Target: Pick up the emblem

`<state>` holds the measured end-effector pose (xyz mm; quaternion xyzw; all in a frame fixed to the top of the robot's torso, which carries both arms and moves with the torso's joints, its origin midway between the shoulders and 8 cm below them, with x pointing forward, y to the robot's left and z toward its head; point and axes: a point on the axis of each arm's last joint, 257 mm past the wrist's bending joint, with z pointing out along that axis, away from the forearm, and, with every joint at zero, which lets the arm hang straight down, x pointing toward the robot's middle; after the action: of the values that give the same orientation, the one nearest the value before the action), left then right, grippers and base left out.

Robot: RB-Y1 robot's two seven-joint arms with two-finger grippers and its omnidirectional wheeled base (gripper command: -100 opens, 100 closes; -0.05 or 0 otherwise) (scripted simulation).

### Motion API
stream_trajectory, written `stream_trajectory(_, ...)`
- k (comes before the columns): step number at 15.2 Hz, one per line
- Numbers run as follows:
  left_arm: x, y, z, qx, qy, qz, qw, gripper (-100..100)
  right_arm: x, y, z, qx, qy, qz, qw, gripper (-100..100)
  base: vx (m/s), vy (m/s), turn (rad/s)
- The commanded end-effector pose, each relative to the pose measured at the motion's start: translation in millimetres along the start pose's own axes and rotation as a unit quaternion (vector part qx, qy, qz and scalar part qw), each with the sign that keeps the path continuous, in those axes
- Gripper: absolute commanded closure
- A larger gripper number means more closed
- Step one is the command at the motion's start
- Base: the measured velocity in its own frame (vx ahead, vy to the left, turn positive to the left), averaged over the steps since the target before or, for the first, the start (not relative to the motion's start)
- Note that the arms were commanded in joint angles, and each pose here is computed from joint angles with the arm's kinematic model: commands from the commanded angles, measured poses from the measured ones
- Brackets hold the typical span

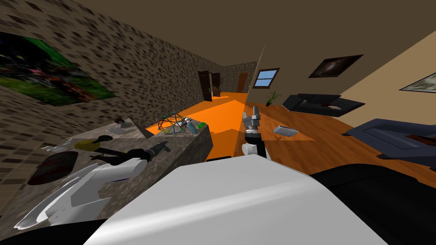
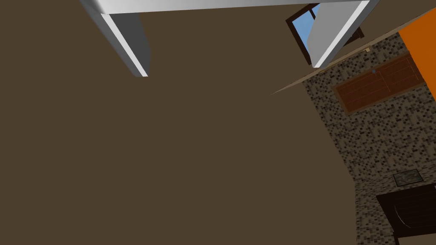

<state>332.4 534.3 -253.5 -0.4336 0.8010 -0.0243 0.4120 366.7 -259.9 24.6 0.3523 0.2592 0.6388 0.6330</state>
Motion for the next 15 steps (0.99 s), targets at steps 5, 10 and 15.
stream_trajectory(5,0.1,28.4,-2.6,-0.053,0.025,0.012,0.9982,-100,0.0,0.0,0.0,0.000,0.000,0.000,1.0000,0,0.040,-0.019,-0.026)
stream_trajectory(10,0.1,50.3,-7.5,-0.094,0.046,0.020,0.9943,-100,0.0,0.0,0.0,0.000,0.000,0.000,1.0000,0,0.042,-0.019,-0.024)
stream_trajectory(15,0.4,75.3,-16.6,-0.141,0.074,0.029,0.9868,-100,0.0,0.0,0.0,0.000,0.000,0.000,1.0000,0,0.048,-0.022,-0.029)
